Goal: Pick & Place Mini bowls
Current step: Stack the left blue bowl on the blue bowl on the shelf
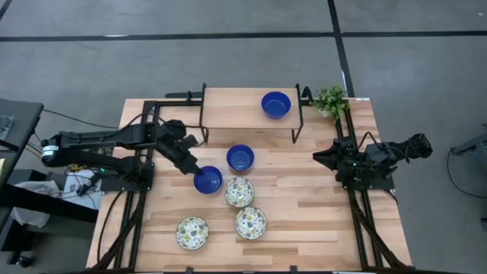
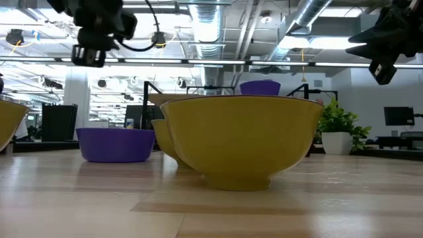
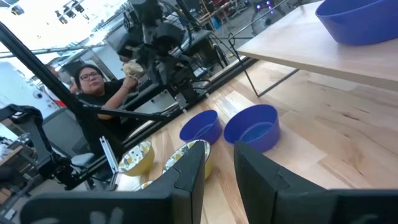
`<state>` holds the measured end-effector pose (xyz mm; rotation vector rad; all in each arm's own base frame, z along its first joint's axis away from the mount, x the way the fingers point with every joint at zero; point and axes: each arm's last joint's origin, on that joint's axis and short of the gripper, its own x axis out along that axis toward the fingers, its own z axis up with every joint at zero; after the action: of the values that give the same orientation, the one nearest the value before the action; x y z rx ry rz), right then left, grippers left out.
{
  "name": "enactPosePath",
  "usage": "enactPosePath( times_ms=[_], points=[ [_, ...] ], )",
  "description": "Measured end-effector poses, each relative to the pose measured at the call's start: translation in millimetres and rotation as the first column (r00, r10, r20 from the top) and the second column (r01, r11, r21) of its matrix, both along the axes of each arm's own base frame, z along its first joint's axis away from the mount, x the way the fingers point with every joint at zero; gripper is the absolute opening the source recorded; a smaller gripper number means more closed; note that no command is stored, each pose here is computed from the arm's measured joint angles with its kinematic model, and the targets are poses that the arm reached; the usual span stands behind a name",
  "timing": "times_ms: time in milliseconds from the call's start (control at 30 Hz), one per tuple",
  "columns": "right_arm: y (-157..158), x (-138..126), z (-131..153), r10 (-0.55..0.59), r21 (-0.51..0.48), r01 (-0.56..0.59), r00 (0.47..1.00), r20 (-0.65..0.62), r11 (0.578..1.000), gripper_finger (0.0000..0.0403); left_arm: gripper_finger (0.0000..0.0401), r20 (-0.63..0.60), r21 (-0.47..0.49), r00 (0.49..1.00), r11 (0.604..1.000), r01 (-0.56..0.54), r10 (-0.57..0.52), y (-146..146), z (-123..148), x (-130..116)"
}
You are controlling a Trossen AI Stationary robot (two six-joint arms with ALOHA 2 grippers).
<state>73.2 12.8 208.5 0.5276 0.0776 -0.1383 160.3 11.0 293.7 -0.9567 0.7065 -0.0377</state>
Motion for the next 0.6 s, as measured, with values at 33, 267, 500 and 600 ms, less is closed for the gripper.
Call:
enactPosePath(
  times_ms=[33, 267, 500, 600],
  points=[
    [0.0, 0.0, 0.0, 0.0, 0.0, 0.0, 1.0, 0.0, 1.0, 0.0075, 0.0131, -0.011, 0.022, 0.999, 0.999, -0.03, 0.03, 0.5, 0.0, -3.6],
    [0.1, 0.0, 0.0, 0.003, 0.001, -0.003, 1.0, 0.0, 1.0, 0.0075, 0.0131, -0.065, 0.121, 0.994, 0.989, -0.085, 0.093, -4.2, -3.8, -9.5],
    [0.1, 0.0, 0.0, 0.003, 0.001, -0.003, 1.0, 0.0, 1.0, 0.0075, 0.0131, -0.263, 0.228, 0.961, 0.973, -0.02, 0.082, -11.2, -26.9, 4.6],
    [0.1, 0.0, 0.0, 0.003, 0.001, -0.003, 1.0, 0.0, 1.0, 0.0075, 0.0131, -0.318, 0.252, 0.944, 0.968, -0.008, 0.091, -11.8, -36.0, 14.2]
  ],
)
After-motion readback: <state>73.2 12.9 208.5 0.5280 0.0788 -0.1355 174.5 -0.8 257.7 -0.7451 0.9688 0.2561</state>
